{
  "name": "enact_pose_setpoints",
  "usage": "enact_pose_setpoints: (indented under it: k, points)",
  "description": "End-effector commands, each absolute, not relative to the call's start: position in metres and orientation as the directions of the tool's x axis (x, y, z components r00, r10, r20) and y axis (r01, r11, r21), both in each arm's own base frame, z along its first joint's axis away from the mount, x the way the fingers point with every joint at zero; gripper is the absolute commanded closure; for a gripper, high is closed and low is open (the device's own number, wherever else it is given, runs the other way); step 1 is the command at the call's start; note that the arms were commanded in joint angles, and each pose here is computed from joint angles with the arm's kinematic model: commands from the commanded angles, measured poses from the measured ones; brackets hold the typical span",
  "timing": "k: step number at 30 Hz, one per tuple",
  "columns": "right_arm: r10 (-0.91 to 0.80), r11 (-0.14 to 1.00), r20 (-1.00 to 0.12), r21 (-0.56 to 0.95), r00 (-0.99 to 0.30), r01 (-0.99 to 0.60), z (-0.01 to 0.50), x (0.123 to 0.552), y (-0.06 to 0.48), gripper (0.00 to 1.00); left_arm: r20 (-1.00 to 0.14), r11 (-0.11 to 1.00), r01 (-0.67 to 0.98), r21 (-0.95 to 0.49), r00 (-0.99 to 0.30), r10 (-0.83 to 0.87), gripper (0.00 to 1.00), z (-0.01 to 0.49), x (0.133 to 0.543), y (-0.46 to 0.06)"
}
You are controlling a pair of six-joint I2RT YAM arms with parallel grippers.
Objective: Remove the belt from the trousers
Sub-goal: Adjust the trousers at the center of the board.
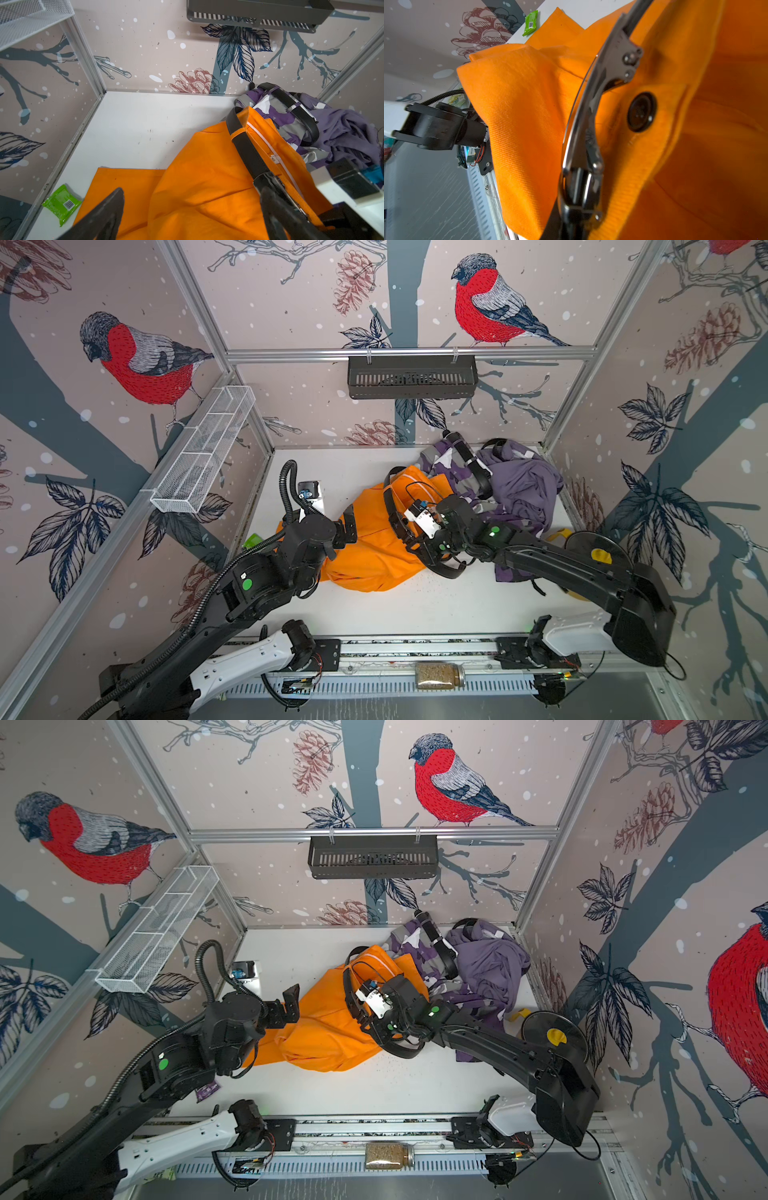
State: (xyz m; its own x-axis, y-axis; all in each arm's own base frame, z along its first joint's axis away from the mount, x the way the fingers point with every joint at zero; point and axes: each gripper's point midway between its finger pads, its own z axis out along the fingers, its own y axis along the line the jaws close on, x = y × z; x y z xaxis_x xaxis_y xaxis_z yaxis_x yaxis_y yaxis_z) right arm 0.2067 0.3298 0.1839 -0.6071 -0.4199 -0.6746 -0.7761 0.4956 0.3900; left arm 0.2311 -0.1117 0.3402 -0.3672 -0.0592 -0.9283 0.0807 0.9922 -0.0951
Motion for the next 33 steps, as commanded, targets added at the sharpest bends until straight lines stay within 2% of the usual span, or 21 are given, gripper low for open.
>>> enact_pose_setpoints:
  k: [1, 3, 9, 15, 19, 20, 21, 23, 25, 27, 28, 31, 33]
  points:
    - [-0.336, 0.438, -0.702, 0.473, -0.628, -0.764, 0.205, 0.209, 0.322, 0.98, -0.928, 0.975, 0.205, -0.080, -0.372, 0.002, 0.00, 0.328, 0.238, -0.144]
    - [-0.294, 0.423, -0.708, 0.506, -0.643, -0.751, 0.211, 0.215, 0.312, 0.98, -0.918, 0.957, 0.273, -0.100, -0.397, 0.017, 0.00, 0.302, 0.243, -0.169]
    - [-0.232, 0.513, -0.642, 0.558, -0.731, -0.652, 0.185, 0.235, 0.267, 0.98, -0.917, 0.883, 0.442, -0.158, -0.397, 0.035, 0.00, 0.233, 0.260, -0.238]
    - [-0.144, 0.590, -0.579, 0.601, -0.803, -0.539, 0.162, 0.253, 0.227, 0.98, -0.870, 0.890, 0.436, -0.131, -0.482, 0.108, 0.00, 0.156, 0.295, -0.280]
    - [0.000, 0.689, -0.504, 0.626, -0.864, -0.365, 0.140, 0.278, 0.179, 0.98, -0.818, 0.860, 0.497, -0.117, -0.539, 0.200, 0.03, 0.113, 0.300, -0.307]
    - [0.027, 0.718, -0.488, 0.617, -0.872, -0.323, 0.133, 0.284, 0.167, 0.98, -0.807, 0.851, 0.512, -0.114, -0.548, 0.222, 0.08, 0.105, 0.300, -0.312]
    - [0.045, 0.756, -0.465, 0.594, -0.884, -0.274, 0.122, 0.290, 0.156, 0.98, -0.791, 0.844, 0.524, -0.112, -0.562, 0.244, 0.18, 0.096, 0.299, -0.315]
    - [0.043, 0.817, -0.446, 0.531, -0.894, -0.225, 0.106, 0.298, 0.142, 0.93, -0.775, 0.829, 0.545, -0.128, -0.576, 0.259, 0.46, 0.088, 0.295, -0.321]
    - [0.026, 0.877, -0.449, 0.439, -0.893, -0.195, 0.096, 0.304, 0.132, 0.76, -0.774, 0.813, 0.559, -0.164, -0.584, 0.245, 0.76, 0.088, 0.289, -0.323]
    - [-0.010, 0.924, -0.487, 0.330, -0.873, -0.194, 0.100, 0.308, 0.128, 0.55, -0.776, 0.800, 0.572, -0.184, -0.584, 0.239, 0.93, 0.093, 0.285, -0.325]
    - [-0.023, 0.948, -0.516, 0.260, -0.856, -0.182, 0.105, 0.311, 0.124, 0.46, -0.776, 0.798, 0.574, -0.183, -0.583, 0.241, 1.00, 0.094, 0.283, -0.325]
    - [-0.050, 0.979, -0.592, 0.130, -0.805, -0.156, 0.128, 0.314, 0.121, 0.27, -0.781, 0.794, 0.580, -0.184, -0.576, 0.240, 1.00, 0.099, 0.280, -0.324]
    - [-0.072, 0.991, -0.646, 0.041, -0.760, -0.129, 0.148, 0.315, 0.119, 0.20, -0.785, 0.788, 0.586, -0.191, -0.573, 0.236, 1.00, 0.102, 0.277, -0.324]
